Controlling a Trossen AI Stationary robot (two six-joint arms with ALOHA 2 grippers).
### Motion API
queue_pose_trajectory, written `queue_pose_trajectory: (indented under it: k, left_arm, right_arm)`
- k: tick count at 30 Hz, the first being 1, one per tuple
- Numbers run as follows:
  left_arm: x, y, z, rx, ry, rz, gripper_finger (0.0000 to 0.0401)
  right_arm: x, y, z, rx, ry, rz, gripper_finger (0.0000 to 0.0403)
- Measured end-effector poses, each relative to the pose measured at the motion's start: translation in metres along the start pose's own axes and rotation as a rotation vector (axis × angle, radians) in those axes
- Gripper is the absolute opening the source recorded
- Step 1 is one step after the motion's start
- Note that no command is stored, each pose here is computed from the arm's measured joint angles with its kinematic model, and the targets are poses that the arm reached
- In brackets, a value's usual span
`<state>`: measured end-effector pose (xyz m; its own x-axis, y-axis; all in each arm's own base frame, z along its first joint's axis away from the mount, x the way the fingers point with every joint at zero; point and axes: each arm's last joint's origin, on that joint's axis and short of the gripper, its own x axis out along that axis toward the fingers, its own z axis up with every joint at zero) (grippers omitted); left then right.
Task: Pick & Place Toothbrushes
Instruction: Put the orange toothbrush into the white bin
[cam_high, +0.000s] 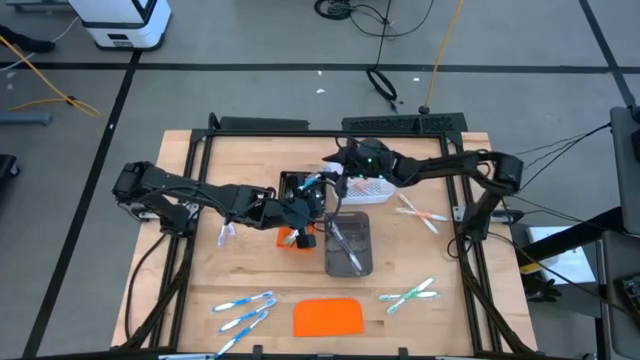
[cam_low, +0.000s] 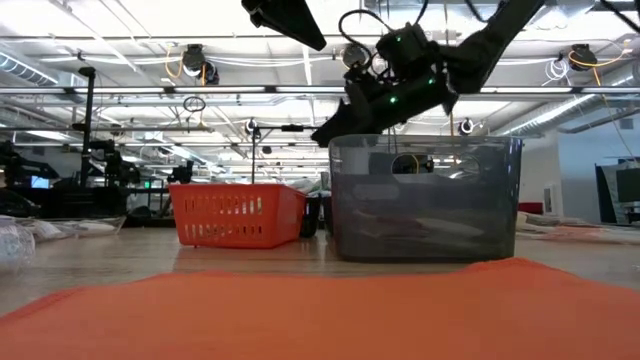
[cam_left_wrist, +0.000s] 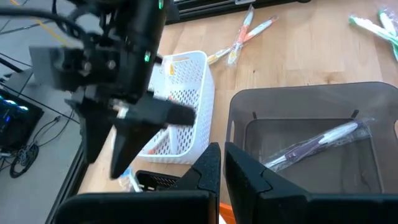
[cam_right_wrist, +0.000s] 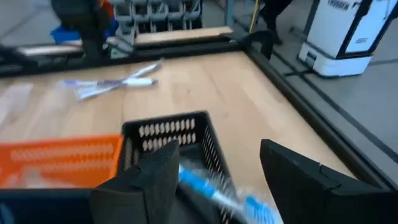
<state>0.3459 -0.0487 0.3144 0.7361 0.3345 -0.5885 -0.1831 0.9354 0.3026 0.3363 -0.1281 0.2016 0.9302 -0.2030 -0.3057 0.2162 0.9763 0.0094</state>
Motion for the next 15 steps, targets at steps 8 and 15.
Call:
queue_pose_trajectory:
  k: [8,15]
  left_arm:
    - [0.0,0.0,0.0,0.004,0.0,0.0,0.0021]
    - [0.0,0.0,0.0,0.006,0.0,0.0,0.0021]
  right_arm:
    - [-0.041,0.011,0.006,-0.016,0.273,0.032,0.0204]
    - [-0.08,0.027,0.008,-0.026,0.477,0.038,0.0201]
